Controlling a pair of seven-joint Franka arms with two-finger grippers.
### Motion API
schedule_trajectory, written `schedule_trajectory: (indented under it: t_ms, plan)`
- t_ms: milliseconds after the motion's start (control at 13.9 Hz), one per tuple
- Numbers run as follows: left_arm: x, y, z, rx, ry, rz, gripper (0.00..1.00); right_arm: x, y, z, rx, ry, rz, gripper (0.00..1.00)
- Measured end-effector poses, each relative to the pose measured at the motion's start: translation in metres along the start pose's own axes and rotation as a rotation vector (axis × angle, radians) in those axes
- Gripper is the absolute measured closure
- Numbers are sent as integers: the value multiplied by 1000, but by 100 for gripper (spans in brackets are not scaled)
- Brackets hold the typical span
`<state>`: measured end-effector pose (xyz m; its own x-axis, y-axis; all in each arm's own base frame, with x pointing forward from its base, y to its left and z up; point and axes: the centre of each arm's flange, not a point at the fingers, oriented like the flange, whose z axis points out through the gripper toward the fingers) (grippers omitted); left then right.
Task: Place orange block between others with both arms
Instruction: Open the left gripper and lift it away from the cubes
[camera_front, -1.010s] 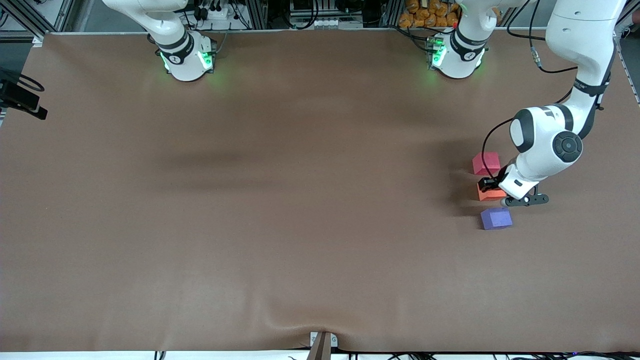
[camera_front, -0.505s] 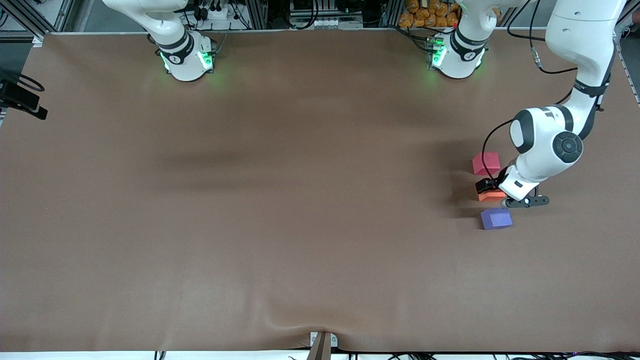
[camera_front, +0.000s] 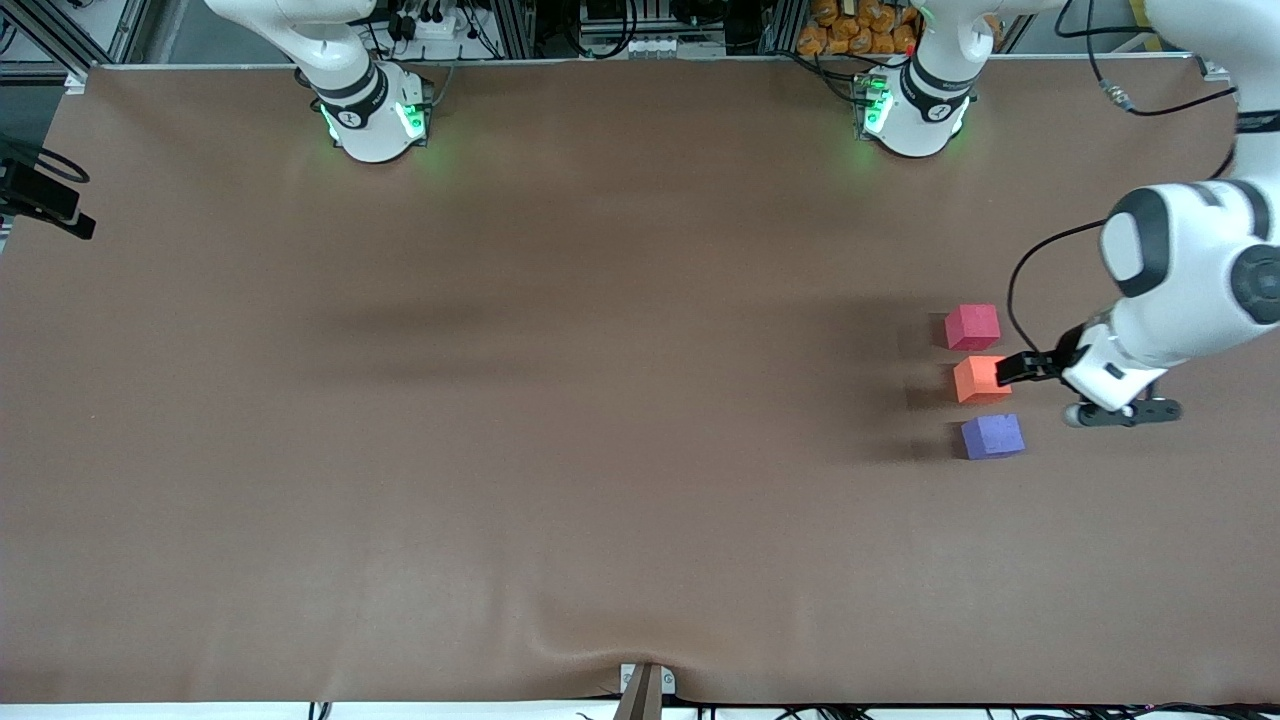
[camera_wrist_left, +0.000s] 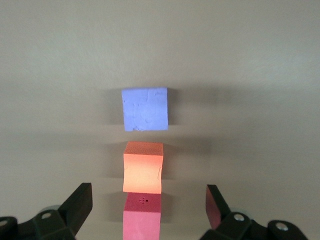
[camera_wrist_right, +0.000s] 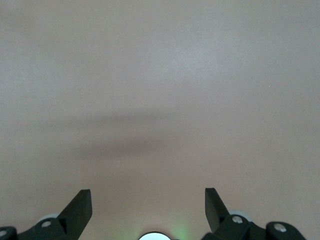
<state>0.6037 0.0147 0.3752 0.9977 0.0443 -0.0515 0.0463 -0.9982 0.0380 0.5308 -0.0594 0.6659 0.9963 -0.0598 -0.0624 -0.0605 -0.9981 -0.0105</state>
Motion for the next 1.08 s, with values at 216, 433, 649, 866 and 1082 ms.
schedule_trajectory:
  t_ms: [216,433,649,866,1082]
  plan:
    - [17,9,-52,-4,44,16,0,0,0,0,0,0,-1,0]
    - [23,12,-97,-6,62,22,0,0,-1,0,0,-1,-1,0]
    - [25,13,-146,-8,82,24,0,0,-1,0,0,-1,-1,0]
    - [11,15,-187,-11,79,30,0,0,-1,0,0,-1,-1,0]
    - [-23,19,-228,-15,62,40,0,0,-1,0,0,-1,-1,0]
